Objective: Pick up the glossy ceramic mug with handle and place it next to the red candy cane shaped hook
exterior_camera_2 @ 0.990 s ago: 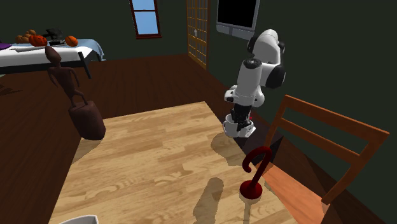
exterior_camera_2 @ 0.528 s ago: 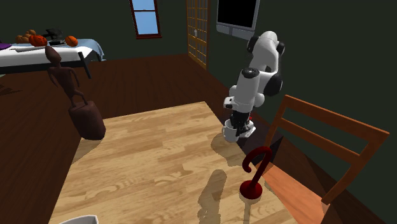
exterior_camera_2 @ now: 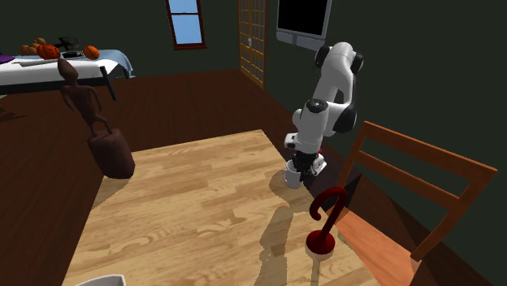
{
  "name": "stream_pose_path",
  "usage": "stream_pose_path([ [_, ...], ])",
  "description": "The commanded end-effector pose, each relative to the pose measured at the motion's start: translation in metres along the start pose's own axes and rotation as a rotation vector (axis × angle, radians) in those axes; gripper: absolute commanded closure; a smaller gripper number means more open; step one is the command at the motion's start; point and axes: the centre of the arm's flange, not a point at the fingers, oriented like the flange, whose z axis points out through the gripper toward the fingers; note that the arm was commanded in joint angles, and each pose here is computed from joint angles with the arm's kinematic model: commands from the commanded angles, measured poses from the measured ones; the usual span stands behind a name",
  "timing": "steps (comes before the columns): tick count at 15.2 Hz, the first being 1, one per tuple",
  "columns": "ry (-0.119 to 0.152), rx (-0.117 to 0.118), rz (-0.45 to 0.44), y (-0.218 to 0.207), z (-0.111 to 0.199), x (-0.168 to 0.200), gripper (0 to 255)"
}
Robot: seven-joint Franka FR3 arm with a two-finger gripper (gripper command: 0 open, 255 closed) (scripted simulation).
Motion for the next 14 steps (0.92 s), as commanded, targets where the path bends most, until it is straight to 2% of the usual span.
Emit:
stream_pose_path([
  [1, 0.001, 0.000, 0.000, -0.001, 0.010, 0.001, 255],
  [11, 0.001, 0.000, 0.000, -0.004, 0.062, 0.002, 255],
  [14, 0.001, 0.000, 0.000, -0.004, 0.062, 0.002, 255],
])
